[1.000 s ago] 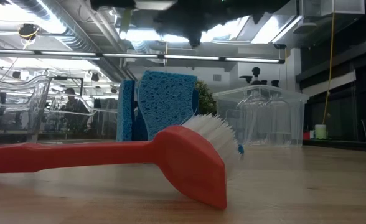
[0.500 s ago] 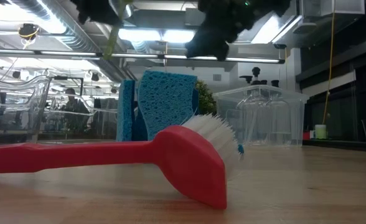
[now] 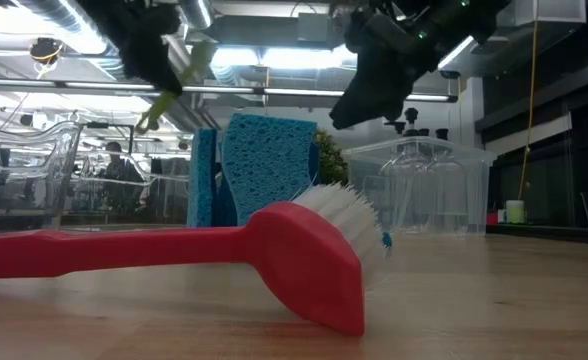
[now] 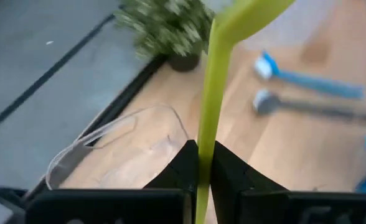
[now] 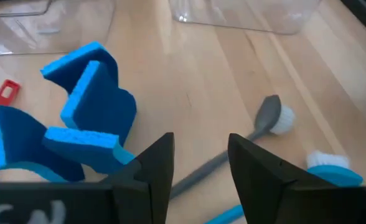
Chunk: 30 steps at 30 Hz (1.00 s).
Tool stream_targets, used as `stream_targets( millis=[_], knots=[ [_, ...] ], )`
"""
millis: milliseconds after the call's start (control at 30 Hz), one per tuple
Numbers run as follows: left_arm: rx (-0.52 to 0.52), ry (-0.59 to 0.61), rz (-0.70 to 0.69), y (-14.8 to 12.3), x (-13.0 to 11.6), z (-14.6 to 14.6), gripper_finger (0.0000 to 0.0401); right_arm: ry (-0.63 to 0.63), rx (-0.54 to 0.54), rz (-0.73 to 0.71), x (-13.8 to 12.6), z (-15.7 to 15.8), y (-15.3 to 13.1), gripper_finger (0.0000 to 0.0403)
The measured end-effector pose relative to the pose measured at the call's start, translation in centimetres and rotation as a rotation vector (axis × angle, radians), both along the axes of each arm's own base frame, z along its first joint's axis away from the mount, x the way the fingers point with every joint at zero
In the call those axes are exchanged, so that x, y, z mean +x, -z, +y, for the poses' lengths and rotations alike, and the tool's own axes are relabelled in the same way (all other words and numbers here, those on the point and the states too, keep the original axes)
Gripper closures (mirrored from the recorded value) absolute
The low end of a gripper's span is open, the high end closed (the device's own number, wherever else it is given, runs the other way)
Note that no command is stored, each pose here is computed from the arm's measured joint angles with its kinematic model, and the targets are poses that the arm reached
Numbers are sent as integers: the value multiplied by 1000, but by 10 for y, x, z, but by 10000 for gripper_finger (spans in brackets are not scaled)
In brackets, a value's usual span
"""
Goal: Pick & Place Kitchen Sink Supplies
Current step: Put the yellow dish brush into the top transparent bin
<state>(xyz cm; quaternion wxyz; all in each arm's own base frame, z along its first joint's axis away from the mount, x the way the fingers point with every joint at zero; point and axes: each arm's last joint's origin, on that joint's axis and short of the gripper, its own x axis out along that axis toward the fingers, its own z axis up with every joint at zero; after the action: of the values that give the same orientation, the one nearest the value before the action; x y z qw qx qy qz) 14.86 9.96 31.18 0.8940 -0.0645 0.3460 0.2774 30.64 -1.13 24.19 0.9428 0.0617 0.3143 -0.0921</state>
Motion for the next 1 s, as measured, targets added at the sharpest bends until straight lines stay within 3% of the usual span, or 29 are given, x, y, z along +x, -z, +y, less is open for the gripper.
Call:
stream_targets(
  millis=[300,667,1000],
  knots=[
    [232,164,364,35,19,13,382,-1,1,36,-6,0,16,252],
    [348,164,297,78,31,18,385,5,13,69,-12,1,30,252],
    [464,128,421,107,23,17,383,4,11,72,-12,1,30,252]
  ],
)
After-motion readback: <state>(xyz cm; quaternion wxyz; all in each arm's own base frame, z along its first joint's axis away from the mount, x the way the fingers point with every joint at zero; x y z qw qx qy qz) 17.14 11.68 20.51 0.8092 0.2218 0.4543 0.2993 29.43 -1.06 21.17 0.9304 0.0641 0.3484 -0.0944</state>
